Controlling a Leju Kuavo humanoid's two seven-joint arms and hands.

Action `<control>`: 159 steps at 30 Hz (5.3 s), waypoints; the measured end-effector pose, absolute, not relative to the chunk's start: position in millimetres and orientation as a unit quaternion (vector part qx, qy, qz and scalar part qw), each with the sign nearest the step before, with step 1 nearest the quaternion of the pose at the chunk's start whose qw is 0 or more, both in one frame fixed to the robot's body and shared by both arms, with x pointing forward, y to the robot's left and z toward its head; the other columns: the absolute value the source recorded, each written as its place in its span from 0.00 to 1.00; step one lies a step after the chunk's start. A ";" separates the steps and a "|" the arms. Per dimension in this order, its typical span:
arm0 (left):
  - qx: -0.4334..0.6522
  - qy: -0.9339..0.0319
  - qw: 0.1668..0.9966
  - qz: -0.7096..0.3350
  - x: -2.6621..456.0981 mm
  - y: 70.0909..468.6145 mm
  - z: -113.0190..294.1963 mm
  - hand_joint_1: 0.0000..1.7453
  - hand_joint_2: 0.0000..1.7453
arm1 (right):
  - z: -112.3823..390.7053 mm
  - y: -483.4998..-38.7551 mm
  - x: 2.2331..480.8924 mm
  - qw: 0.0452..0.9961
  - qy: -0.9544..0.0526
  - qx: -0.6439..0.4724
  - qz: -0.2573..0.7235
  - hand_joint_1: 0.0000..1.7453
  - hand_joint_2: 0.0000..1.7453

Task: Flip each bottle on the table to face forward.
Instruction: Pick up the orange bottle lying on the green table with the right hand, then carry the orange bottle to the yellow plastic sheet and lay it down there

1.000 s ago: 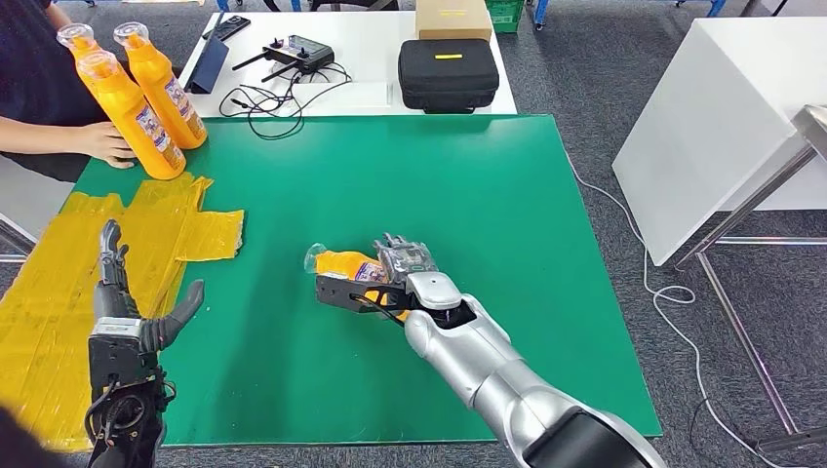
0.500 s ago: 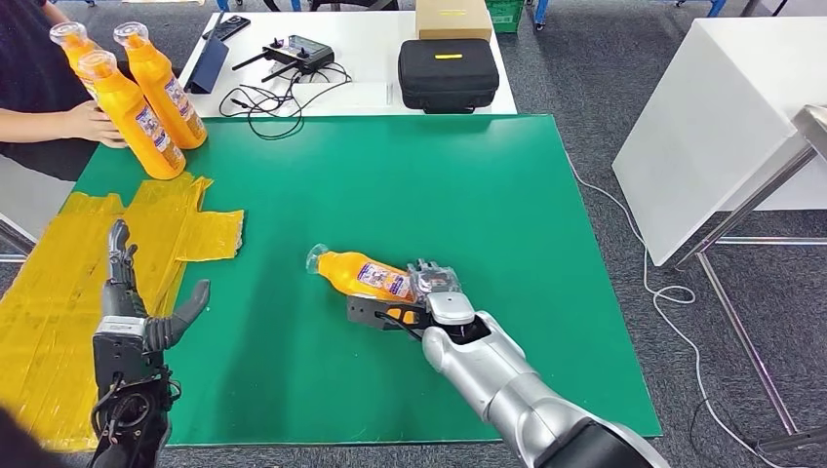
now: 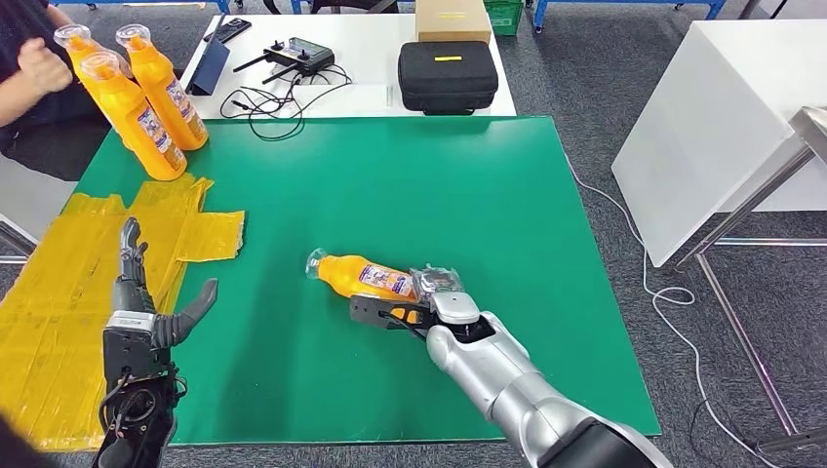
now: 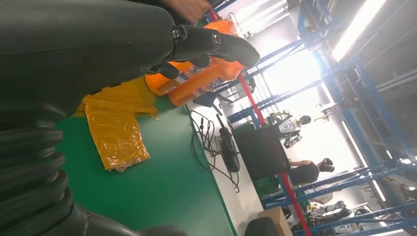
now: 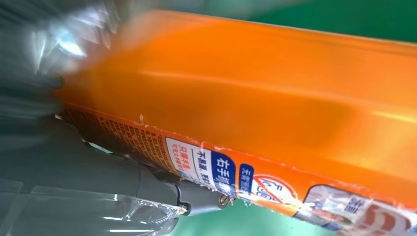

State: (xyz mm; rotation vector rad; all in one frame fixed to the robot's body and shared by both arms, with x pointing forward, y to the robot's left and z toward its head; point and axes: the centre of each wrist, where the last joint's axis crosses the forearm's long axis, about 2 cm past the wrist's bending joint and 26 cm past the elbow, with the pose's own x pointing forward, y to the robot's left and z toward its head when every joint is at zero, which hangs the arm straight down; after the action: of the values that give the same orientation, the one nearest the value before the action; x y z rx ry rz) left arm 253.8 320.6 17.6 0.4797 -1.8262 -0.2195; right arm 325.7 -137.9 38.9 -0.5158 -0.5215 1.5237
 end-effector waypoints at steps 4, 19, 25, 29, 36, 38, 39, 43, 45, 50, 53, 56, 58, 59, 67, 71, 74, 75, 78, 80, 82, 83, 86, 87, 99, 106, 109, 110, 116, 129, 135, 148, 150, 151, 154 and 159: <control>0.174 -0.777 0.599 -0.089 256.0 320.2 13.3 0.00 1.00 | 39.4 -139.0 326.9 0.671 -0.259 -0.217 0.660 1.00 1.00; -0.057 -0.738 0.670 0.066 264.8 321.7 2.9 0.00 1.00 | 85.4 -131.7 365.7 0.667 -0.519 -0.170 0.507 1.00 1.00; -0.082 -0.736 0.666 0.092 268.3 317.8 3.7 0.00 1.00 | 97.1 -129.8 373.7 0.666 -0.545 -0.166 0.482 1.00 1.00; -0.105 -0.734 0.662 0.104 273.3 311.3 5.7 0.00 1.00 | 100.3 -120.3 372.3 0.669 -0.545 -0.155 0.481 1.00 1.00; -0.126 -0.730 0.661 0.120 273.4 301.9 4.9 0.00 1.00 | 105.1 -102.1 367.9 0.671 -0.546 -0.141 0.482 1.00 1.00; -0.140 -0.726 0.660 0.129 273.6 298.0 5.3 0.00 1.00 | 106.2 -96.1 365.9 0.674 -0.544 -0.135 0.482 1.00 1.00; -0.146 -0.724 0.660 0.135 273.9 295.4 5.8 0.00 1.00 | 107.0 -92.2 364.6 0.678 -0.542 -0.130 0.480 1.00 1.00; -0.167 -0.717 0.660 0.151 275.9 284.4 10.6 0.00 1.00 | 110.4 -72.5 356.4 0.704 -0.528 -0.097 0.465 1.00 1.00; -0.176 -0.715 0.659 0.155 275.8 279.7 13.1 0.00 1.00 | 112.2 -61.2 350.7 0.710 -0.525 -0.083 0.462 1.00 1.00; -0.195 -0.712 0.656 0.156 272.9 269.8 17.2 0.00 1.00 | 110.7 -41.0 335.0 0.691 -0.521 -0.076 0.496 1.00 1.00; -0.201 -0.713 0.654 0.153 272.0 266.9 18.9 0.00 1.00 | 107.6 -35.3 327.9 0.673 -0.519 -0.081 0.520 1.00 1.00; -0.206 -0.713 0.653 0.152 270.5 265.0 19.7 0.00 1.00 | 105.9 -31.0 323.0 0.665 -0.515 -0.082 0.535 1.00 1.00; -0.209 -0.712 0.653 0.152 269.9 263.7 20.4 0.00 1.00 | 104.7 -27.9 319.3 0.664 -0.509 -0.081 0.542 1.00 1.00; -0.210 -0.712 0.653 0.151 269.8 262.9 20.8 0.00 1.00 | 103.8 -26.5 317.3 0.664 -0.505 -0.080 0.545 1.00 1.00; -0.228 -0.702 0.657 0.150 261.1 260.1 19.8 0.00 1.00 | 99.5 -21.7 309.2 0.661 -0.488 -0.081 0.565 1.00 1.00; -0.251 -0.695 0.656 0.154 256.7 259.1 19.6 0.00 1.00 | 99.3 -20.4 307.7 0.652 -0.484 -0.089 0.578 1.00 1.00; -0.264 -0.692 0.654 0.157 255.2 258.1 20.8 0.01 1.00 | 99.9 -18.4 306.1 0.643 -0.481 -0.096 0.588 1.00 1.00; -0.269 -0.690 0.653 0.158 254.4 257.9 21.1 0.06 1.00 | 100.2 -17.7 305.6 0.640 -0.481 -0.098 0.591 1.00 1.00; -0.282 -0.687 0.651 0.155 251.2 257.9 21.4 0.79 1.00 | 100.6 -16.5 304.4 0.635 -0.480 -0.100 0.597 1.00 1.00; -0.287 -0.687 0.650 0.152 248.7 257.5 21.3 1.00 1.00 | 100.3 -16.3 303.8 0.633 -0.479 -0.101 0.600 1.00 1.00; -0.290 -0.687 0.650 0.147 246.8 257.0 21.1 1.00 1.00 | 99.6 -16.7 303.5 0.632 -0.478 -0.102 0.601 1.00 1.00; -0.290 -0.687 0.650 0.144 246.0 256.9 20.9 1.00 1.00 | 99.3 -17.0 303.3 0.632 -0.477 -0.102 0.602 1.00 1.00; -0.290 -0.687 0.651 0.141 243.9 256.9 20.4 1.00 1.00 | 98.6 -17.3 302.9 0.631 -0.476 -0.102 0.603 1.00 1.00; -0.290 -0.687 0.651 0.140 243.7 256.9 20.3 1.00 1.00 | 98.5 -17.3 302.8 0.631 -0.476 -0.102 0.604 1.00 1.00; -0.281 -0.694 0.651 0.128 244.2 256.7 21.0 1.00 1.00 | 97.6 -17.4 302.0 0.631 -0.479 -0.100 0.602 0.00 1.00; -0.244 -0.706 0.657 0.103 246.9 260.1 24.3 1.00 1.00 | 96.6 -19.4 303.1 0.624 -0.502 -0.100 0.591 0.00 0.00; -0.161 -0.720 0.671 0.073 248.8 267.2 25.0 1.00 1.00 | 102.4 -20.8 309.6 0.605 -0.558 -0.097 0.560 0.00 0.00; -0.122 -0.726 0.674 0.060 249.9 271.7 25.8 1.00 1.00 | 105.3 -22.2 313.5 0.595 -0.580 -0.095 0.548 0.00 0.00; 0.083 -0.741 0.666 0.000 251.7 308.5 30.9 1.00 1.00 | 124.8 -36.8 339.2 0.558 -0.648 -0.116 0.505 0.00 0.00; 0.577 -0.629 0.376 -0.361 265.4 382.9 64.7 1.00 1.00 | 136.9 -83.6 355.3 0.581 -0.696 -0.097 0.411 0.00 0.00; 0.623 -0.552 0.418 -0.364 270.1 388.2 65.6 1.00 1.00 | 133.3 -92.1 357.1 0.587 -0.702 -0.086 0.394 0.00 0.00; 0.568 -0.481 0.492 -0.452 275.6 345.5 12.3 1.00 1.00 | 130.0 -91.3 353.4 0.591 -0.697 -0.063 0.400 0.00 0.00; 0.553 -0.472 0.498 -0.471 270.8 343.6 3.2 1.00 1.00 | 128.8 -91.4 352.1 0.592 -0.696 -0.061 0.402 0.00 0.00; 0.548 -0.468 0.498 -0.482 268.8 343.6 -0.2 1.00 1.00 | 128.1 -91.7 351.6 0.592 -0.695 -0.060 0.403 0.00 0.00; 0.533 -0.454 0.498 -0.512 263.1 345.7 -9.6 1.00 1.00 | 125.1 -93.9 349.8 0.594 -0.693 -0.060 0.405 0.00 0.00; 0.513 -0.423 0.506 -0.549 254.3 351.5 -22.2 0.97 1.00 | 120.8 -99.7 347.6 0.597 -0.690 -0.060 0.406 0.00 0.00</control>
State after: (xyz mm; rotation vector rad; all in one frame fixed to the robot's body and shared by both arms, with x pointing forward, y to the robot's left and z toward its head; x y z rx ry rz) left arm 254.3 351.5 -22.2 1.2379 -1.0215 -1.3255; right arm 347.6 -99.7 120.8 -0.1387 -1.6010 0.9421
